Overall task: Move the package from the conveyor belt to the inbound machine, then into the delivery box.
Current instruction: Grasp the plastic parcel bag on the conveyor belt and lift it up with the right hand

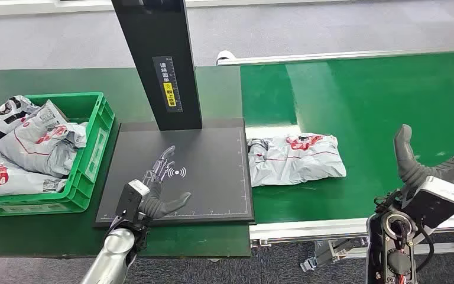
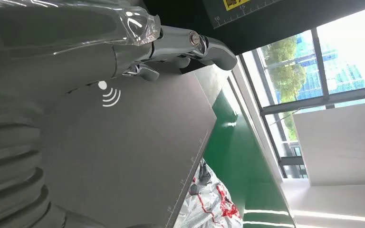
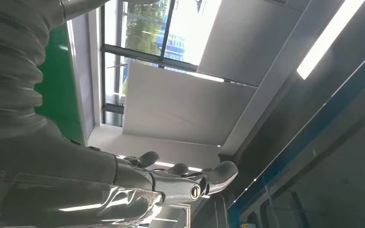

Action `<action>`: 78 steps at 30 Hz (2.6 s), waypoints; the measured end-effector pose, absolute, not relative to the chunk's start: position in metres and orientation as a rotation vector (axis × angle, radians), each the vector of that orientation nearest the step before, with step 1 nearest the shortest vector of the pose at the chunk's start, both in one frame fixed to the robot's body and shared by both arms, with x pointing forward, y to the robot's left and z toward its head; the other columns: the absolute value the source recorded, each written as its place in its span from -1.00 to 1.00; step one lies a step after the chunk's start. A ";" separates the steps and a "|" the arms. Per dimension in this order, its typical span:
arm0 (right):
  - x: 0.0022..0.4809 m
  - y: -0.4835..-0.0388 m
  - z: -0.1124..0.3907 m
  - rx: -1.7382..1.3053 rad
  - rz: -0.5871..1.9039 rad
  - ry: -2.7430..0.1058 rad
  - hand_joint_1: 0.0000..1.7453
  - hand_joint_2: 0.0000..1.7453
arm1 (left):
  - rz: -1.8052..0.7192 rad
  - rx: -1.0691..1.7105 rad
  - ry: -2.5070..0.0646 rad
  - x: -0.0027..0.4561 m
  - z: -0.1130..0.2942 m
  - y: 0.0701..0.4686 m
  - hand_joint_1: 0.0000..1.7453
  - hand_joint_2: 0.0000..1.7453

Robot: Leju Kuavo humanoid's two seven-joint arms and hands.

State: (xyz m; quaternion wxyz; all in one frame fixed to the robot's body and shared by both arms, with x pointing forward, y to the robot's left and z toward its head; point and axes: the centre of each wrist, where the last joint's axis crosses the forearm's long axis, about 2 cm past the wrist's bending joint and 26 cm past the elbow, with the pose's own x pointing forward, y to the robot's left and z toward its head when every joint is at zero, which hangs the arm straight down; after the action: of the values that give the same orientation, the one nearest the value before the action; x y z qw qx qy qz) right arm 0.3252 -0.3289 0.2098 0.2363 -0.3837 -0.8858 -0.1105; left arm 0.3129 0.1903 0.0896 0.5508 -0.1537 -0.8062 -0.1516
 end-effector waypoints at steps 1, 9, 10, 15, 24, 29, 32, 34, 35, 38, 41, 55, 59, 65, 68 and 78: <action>0.326 -0.328 0.209 -1.039 -0.292 -2.431 -1.00 1.00 | -0.358 -0.364 -1.908 0.313 0.090 0.190 -1.00 1.00; 0.392 -0.275 0.163 -0.487 0.786 -1.733 -1.00 1.00 | -0.413 -0.428 -1.928 0.324 0.091 0.187 -1.00 1.00; 0.396 -0.269 0.151 -0.487 0.890 -1.602 -1.00 1.00 | -0.424 -0.434 -1.924 0.326 0.092 0.186 -1.00 1.00; 0.415 -0.264 0.134 -0.600 1.086 -1.330 -1.00 1.00 | -0.441 -0.432 -1.889 0.327 0.088 0.183 -1.00 1.00; 0.435 -0.275 0.140 -0.564 1.419 -0.899 -1.00 1.00 | -0.471 -0.467 -1.858 0.334 0.092 0.173 -1.00 1.00; 0.430 -0.279 0.130 -0.542 1.468 -0.792 -1.00 1.00 | -0.471 -0.477 -1.851 0.335 0.091 0.168 -1.00 1.00; 0.430 -0.281 0.128 -0.545 1.478 -0.770 -1.00 1.00 | -0.469 -0.479 -1.846 0.334 0.090 0.167 -1.00 1.00; 0.430 -0.281 0.128 -0.547 1.482 -0.762 -1.00 1.00 | -0.469 -0.480 -1.845 0.334 0.090 0.167 -1.00 1.00; 0.430 -0.282 0.128 -0.548 1.484 -0.759 -1.00 1.00 | -0.469 -0.481 -1.844 0.334 0.090 0.167 -1.00 1.00; 0.430 -0.282 0.127 -0.550 1.488 -0.750 -1.00 1.00 | -0.469 -0.482 -1.841 0.334 0.090 0.166 -1.00 1.00; 0.430 -0.283 0.127 -0.550 1.490 -0.743 -1.00 1.00 | -0.469 -0.483 -1.840 0.334 0.089 0.166 -1.00 1.00; 0.429 -0.287 0.124 -0.856 1.465 -0.547 -1.00 1.00 | -0.462 -0.462 -1.827 0.333 0.089 0.166 -1.00 1.00; 0.425 -0.297 0.118 -0.874 1.434 -0.431 0.50 1.00 | -0.459 -0.458 -1.816 0.331 0.086 0.166 -1.00 1.00; 0.425 -0.313 0.120 -0.650 1.406 -0.423 1.00 1.00 | -0.455 -0.447 -1.806 0.330 0.083 0.166 -1.00 1.00; 0.428 -0.319 0.125 -0.583 1.392 -0.450 1.00 1.00 | -0.451 -0.439 -1.802 0.328 0.081 0.167 -1.00 1.00; 0.428 -0.321 0.127 -0.420 1.378 -0.529 1.00 1.00 | -0.454 -0.439 -1.791 0.327 0.080 0.167 -1.00 1.00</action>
State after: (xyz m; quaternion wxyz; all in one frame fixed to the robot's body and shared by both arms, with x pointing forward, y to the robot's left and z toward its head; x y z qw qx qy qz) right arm 0.4284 -0.3209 0.1268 0.7197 -0.1900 -0.2394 0.6235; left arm 0.3270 0.1670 0.0797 0.5823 -0.1880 -0.7667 -0.1942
